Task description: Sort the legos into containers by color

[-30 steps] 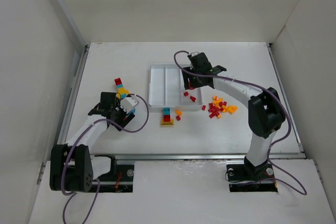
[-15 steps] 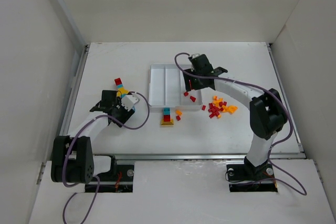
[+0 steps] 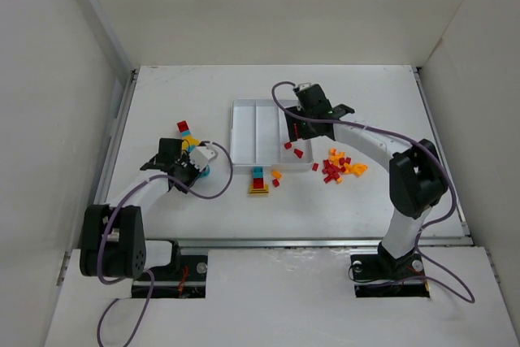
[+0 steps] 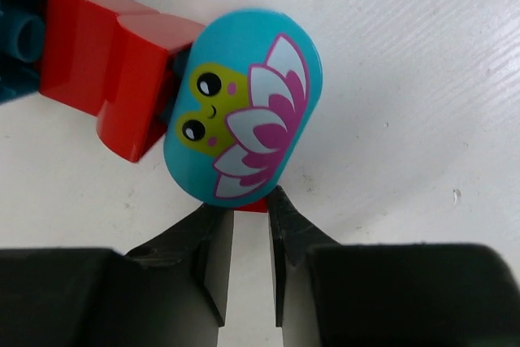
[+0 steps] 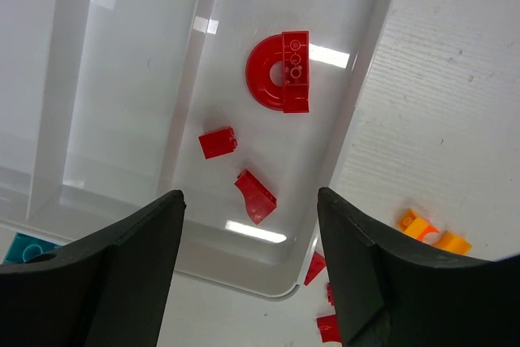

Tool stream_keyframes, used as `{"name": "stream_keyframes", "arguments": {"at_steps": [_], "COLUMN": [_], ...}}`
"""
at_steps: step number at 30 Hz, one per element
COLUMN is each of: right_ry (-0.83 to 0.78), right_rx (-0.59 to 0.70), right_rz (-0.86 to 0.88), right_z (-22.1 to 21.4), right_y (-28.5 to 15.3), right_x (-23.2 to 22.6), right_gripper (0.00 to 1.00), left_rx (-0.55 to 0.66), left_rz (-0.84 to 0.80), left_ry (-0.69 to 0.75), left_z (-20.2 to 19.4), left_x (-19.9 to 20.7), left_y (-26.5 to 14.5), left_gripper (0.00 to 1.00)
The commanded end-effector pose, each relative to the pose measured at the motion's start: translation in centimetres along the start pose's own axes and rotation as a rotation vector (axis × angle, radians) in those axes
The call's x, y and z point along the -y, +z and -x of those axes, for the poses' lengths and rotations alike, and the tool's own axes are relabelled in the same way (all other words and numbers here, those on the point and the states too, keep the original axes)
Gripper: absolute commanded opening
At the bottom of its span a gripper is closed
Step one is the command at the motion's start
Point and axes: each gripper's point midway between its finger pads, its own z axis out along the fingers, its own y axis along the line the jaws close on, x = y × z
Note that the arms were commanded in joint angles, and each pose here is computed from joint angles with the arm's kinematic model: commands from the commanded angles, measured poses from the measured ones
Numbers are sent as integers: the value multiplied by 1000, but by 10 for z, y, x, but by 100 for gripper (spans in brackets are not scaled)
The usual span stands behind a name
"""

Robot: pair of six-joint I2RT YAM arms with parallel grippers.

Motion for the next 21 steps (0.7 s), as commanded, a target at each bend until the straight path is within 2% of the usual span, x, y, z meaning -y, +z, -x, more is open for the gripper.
{"name": "stream_keyframes", "arguments": {"at_steps": [1, 5, 7, 9, 13, 14, 15, 17, 19, 21], "right_ry": [-4, -40, -54, -62, -56, -66, -70, -61, -103, -119], "right_rx": [66, 109, 132, 189, 300, 334, 372, 404, 479, 503], "right_rz": [2, 20, 61, 120, 353, 458, 517, 598, 691, 780], "right_z": [17, 25, 29, 37, 52, 58, 63, 69, 80, 84], "right_y": [-22, -46, -60, -86, -138, -154, -172, -191, -226, -250], "right_x": [-1, 0, -5, -11, -46, -66, -78, -100, -133, -156], "right_gripper": [72, 72, 72, 72, 72, 72, 72, 72, 72, 72], "left_rx": [-75, -56, 6, 122, 505, 594, 732, 907, 1029, 1088], "left_rz": [-44, 20, 72, 139, 233, 254, 329, 292, 298, 242], "left_ry": [-9, 23, 50, 114, 311, 349, 414, 455, 500, 494], "left_z": [-19, -18, -2, 21, 92, 107, 128, 151, 169, 178], "left_x": [15, 11, 2, -4, 4, 8, 9, 28, 36, 46], "left_y": [-8, -32, -51, -83, -159, -177, -209, -234, -258, -270], "left_gripper": [0, 0, 0, 0, 0, 0, 0, 0, 0, 0]}}
